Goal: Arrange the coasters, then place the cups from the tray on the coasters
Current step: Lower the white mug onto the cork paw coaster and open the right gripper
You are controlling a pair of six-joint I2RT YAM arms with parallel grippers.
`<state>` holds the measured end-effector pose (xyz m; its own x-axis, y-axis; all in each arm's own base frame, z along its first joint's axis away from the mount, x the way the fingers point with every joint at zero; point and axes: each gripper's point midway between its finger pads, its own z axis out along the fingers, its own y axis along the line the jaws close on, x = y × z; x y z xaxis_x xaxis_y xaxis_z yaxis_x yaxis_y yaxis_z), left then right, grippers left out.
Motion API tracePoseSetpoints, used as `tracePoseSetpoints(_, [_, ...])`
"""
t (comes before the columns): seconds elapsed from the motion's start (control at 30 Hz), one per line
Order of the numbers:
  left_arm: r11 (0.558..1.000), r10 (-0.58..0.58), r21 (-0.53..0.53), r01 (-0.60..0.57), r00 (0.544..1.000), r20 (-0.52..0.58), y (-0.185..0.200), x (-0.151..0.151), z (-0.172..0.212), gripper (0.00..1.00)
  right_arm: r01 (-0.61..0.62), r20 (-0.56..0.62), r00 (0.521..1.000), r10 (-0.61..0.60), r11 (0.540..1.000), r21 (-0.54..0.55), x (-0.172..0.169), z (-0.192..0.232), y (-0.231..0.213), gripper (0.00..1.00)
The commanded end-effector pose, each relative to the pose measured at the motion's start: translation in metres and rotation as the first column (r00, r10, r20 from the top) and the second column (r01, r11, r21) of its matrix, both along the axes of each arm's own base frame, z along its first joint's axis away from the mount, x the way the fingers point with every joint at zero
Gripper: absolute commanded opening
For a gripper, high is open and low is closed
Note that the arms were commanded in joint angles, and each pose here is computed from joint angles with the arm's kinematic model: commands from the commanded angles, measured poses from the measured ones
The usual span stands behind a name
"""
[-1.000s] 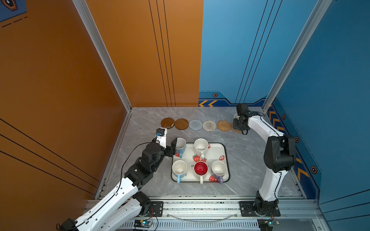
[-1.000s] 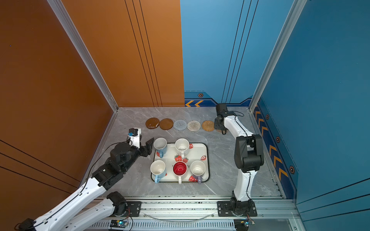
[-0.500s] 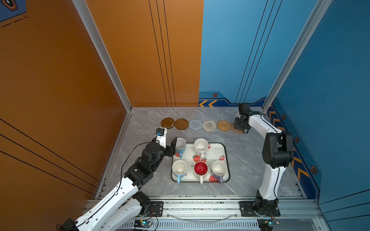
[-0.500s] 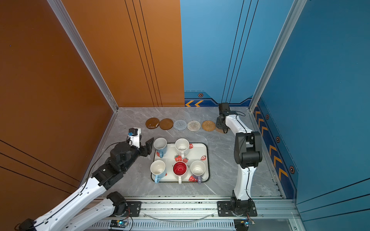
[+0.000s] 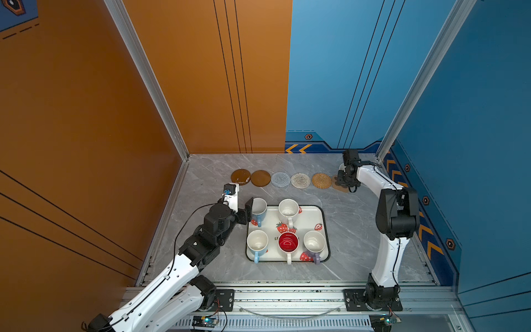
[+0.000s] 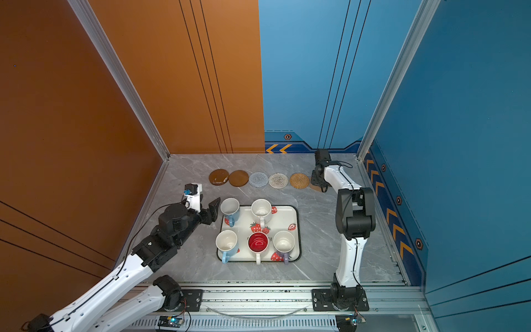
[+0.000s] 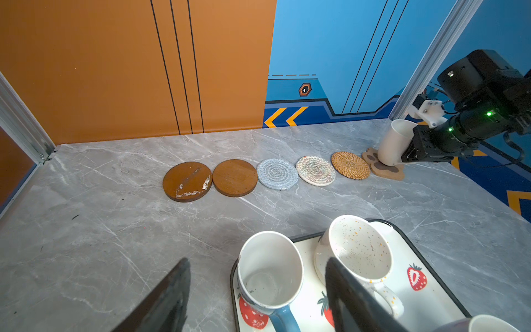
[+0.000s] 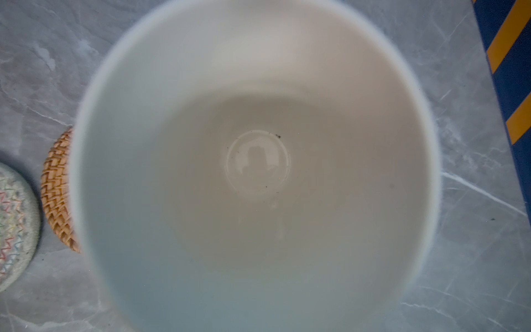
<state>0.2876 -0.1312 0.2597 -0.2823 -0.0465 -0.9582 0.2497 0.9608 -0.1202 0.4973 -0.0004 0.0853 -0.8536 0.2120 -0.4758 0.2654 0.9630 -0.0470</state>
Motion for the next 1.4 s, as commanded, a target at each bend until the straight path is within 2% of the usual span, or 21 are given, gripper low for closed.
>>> tracePoseSetpoints(0.0, [1.0,-0.003,-0.015,0.003,1.0,-0.007,0.001,0.0,-0.002,0.74,0.021,0.087,0.996,-0.022,1.0,0.014,0.022,0.017,-0.002,0.0])
tracePoseSetpoints(0.87, [1.0,0.0,-0.017,0.0,1.0,-0.009,0.002,0.0,-0.003,0.74,0.032,0.088,0.995,-0.037,0.998,0.06,0.024,0.011,0.001,0.0])
tracePoseSetpoints(0.93, [1.0,0.0,-0.017,0.0,1.0,-0.009,0.002,0.0,-0.003,0.74,0.037,0.057,0.998,-0.04,0.998,0.056,0.023,-0.004,0.0,0.0])
tracePoseSetpoints(1.37, [1.0,-0.001,-0.018,0.001,1.0,-0.009,0.003,-0.001,-0.003,0.74,0.048,0.036,0.998,-0.051,0.997,0.065,0.021,-0.013,0.0,0.0])
